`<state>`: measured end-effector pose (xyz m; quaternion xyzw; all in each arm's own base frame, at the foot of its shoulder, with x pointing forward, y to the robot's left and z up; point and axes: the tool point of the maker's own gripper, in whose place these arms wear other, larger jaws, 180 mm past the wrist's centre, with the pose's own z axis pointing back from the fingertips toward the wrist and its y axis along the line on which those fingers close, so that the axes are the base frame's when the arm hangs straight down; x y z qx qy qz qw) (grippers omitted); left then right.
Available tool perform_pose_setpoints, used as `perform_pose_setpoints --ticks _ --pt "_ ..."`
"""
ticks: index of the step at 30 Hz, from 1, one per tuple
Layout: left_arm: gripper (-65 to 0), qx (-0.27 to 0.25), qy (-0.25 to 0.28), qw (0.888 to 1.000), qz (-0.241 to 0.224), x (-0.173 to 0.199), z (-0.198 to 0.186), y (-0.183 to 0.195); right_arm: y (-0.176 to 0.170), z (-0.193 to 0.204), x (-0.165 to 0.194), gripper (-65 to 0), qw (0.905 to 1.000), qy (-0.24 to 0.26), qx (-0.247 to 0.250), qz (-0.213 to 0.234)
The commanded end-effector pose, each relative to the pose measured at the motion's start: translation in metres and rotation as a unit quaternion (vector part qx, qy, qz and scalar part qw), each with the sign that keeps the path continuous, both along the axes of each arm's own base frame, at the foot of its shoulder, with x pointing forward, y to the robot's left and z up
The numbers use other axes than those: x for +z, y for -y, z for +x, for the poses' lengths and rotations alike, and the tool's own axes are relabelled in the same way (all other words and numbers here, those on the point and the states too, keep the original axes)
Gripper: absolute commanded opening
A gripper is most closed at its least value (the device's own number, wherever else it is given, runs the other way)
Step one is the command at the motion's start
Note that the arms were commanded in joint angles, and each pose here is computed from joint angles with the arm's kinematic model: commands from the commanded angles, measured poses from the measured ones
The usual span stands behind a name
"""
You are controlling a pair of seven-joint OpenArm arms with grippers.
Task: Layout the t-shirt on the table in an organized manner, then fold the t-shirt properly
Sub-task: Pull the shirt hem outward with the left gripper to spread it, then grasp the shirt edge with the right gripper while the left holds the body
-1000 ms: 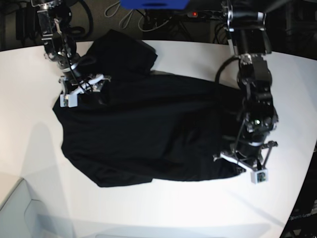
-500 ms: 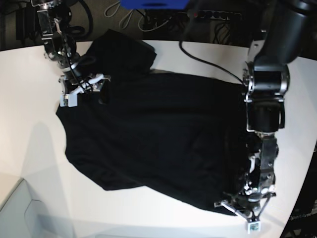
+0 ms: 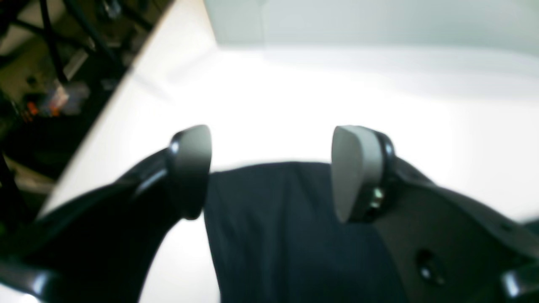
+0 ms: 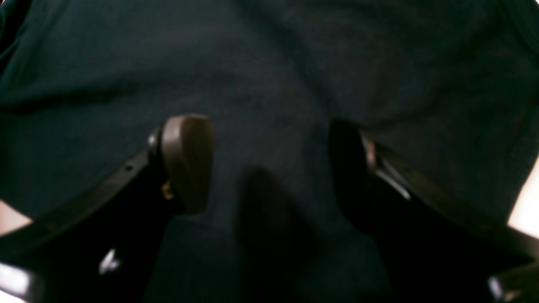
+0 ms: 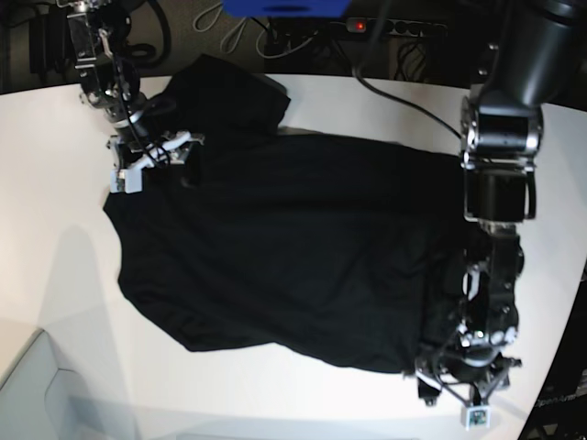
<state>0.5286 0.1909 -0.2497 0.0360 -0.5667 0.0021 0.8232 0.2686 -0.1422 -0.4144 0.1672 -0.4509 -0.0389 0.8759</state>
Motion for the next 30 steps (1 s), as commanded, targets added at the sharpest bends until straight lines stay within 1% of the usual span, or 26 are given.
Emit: perform_pose_setpoints --ticks 1,3,5,8,10,12,15,19,22,26,30 --pt "-25.2 -0.015 0.010 1.000 -0.006 0.008 -0.004 0.016 -0.001 0.012 0.022 -21.6 0.9993 0.038 0.002 0.005" --pt "-27.4 -0.028 -0.023 0.999 -0.014 -0.022 -0.030 0.034 -0.004 0.018 0.035 -21.6 0.9984 0.055 0.008 0.005" --pt "-28.2 -0.035 -0.061 0.997 -0.029 -0.061 -0.054 0.049 0.002 0.022 0.042 -21.6 0.9979 0.064 0.012 -0.006" --pt "-28.3 -0.034 -0.118 0.992 -0.033 -0.112 -0.088 0.051 0.013 0.039 0.056 -21.6 0.9962 0.086 0.000 -0.011" --pt "-28.3 -0.027 -0.144 0.989 -0.031 -0.133 -0.102 0.045 0.020 0.046 0.058 -21.5 0.9957 0.091 -0.009 -0.014" --pt "-28.5 -0.015 -0.168 0.986 -0.012 -0.150 -0.113 0.021 0.030 0.058 0.062 -21.5 0.9947 0.099 -0.021 -0.018" --pt "-28.7 0.003 -0.207 0.978 0.009 -0.175 -0.129 -0.010 0.043 0.071 0.056 -21.5 0.9946 0.094 -0.037 -0.022" --pt "-28.8 0.021 -0.234 0.971 0.039 -0.188 -0.149 -0.048 0.050 0.083 0.051 -21.5 0.9947 0.089 -0.046 -0.023" --pt "-28.8 0.026 -0.247 0.967 0.053 -0.196 -0.163 -0.062 0.053 0.090 0.047 -21.5 0.9949 0.085 -0.050 -0.023" --pt "-28.8 0.014 -0.239 0.969 0.056 -0.192 -0.175 -0.054 0.055 0.103 0.049 -21.5 0.9943 0.089 -0.055 -0.020" --pt "-28.8 0.003 -0.219 0.974 0.055 -0.180 -0.174 -0.044 0.050 0.137 0.058 -21.4 0.9938 0.099 -0.047 -0.021"
